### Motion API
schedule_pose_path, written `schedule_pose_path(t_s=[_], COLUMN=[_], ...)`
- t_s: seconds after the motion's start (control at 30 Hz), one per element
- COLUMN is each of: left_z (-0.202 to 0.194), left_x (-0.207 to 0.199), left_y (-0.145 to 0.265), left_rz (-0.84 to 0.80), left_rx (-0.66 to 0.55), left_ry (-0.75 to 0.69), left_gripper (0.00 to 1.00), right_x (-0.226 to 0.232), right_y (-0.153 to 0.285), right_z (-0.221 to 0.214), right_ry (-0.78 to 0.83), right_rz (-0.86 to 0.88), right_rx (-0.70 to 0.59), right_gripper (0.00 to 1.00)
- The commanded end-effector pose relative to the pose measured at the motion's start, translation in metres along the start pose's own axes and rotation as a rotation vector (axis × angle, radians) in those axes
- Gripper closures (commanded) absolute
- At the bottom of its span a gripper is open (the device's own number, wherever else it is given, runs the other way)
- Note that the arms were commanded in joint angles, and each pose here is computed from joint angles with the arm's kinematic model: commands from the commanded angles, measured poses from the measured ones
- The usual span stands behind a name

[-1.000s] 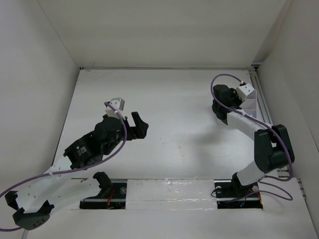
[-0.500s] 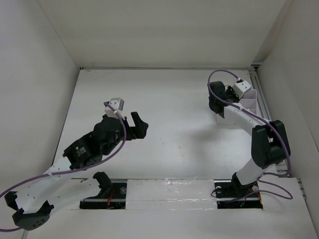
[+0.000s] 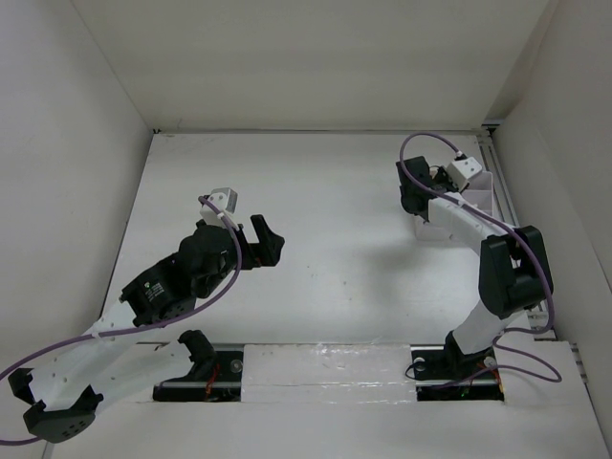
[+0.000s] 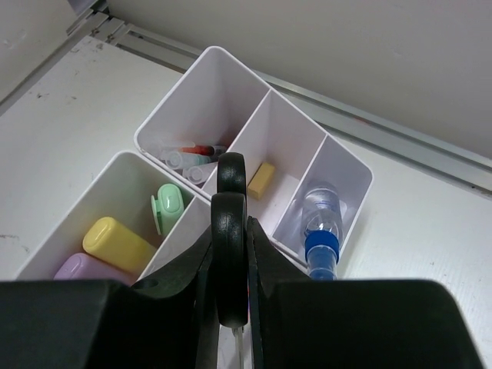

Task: Sort the stationery into containers
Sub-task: Place the scissors in the storage box, then reset both arms

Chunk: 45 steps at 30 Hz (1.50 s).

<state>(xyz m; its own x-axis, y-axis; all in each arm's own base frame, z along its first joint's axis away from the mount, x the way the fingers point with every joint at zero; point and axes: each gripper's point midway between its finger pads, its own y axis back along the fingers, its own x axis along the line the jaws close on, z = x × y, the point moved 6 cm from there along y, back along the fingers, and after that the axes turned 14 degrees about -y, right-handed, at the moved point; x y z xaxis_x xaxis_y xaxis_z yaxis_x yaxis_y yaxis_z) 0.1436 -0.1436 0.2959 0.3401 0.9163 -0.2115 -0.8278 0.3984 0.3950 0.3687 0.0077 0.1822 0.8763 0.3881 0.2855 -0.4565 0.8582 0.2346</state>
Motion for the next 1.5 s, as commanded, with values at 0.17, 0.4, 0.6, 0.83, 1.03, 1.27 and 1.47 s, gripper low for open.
schedule_pose_path(t_s=[0.17, 0.4, 0.6, 0.83, 1.03, 1.27, 1.47], left_z=[0.005, 0.005, 0.005, 0.007, 0.007, 0.006, 0.005], left_x=[-0.002, -0.002, -0.002, -0.003, -0.003, 0.004, 0.012], left_y=[0.001, 0.001, 0.001, 0.001, 0.001, 0.0, 0.0], left_rz=[-0.021, -0.021, -0.021, -0.024, -0.024, 0.035, 0.11], left_rx=[-0.032, -0.032, -0.032, -0.039, -0.039, -0.044, -0.039], left_ry=[-0.001, -0.001, -0.001, 0.003, 0.003, 0.018, 0.034], left_gripper=[0.0, 0.0, 0.0, 0.0, 0.0, 0.0, 0.0], right_x=[0.007, 0.008, 0.012, 0.008, 0.005, -0.006, -0.021], right_y=[-0.002, -0.001, 0.005, 0.027, 0.055, 0.102, 0.17], right_z=[0.015, 0.014, 0.018, 0.049, 0.091, 0.125, 0.141], right_ry=[-0.052, -0.052, -0.061, -0.117, -0.193, -0.2, -0.162], right_rz=[-0.011, -0.007, 0.041, 0.131, 0.218, 0.467, 0.88], right_rx=[-0.029, -0.02, 0.013, 0.026, 0.022, 0.114, 0.266], right_gripper=[0.72, 0.44, 0.35, 0.12, 0.0, 0.0, 0.0])
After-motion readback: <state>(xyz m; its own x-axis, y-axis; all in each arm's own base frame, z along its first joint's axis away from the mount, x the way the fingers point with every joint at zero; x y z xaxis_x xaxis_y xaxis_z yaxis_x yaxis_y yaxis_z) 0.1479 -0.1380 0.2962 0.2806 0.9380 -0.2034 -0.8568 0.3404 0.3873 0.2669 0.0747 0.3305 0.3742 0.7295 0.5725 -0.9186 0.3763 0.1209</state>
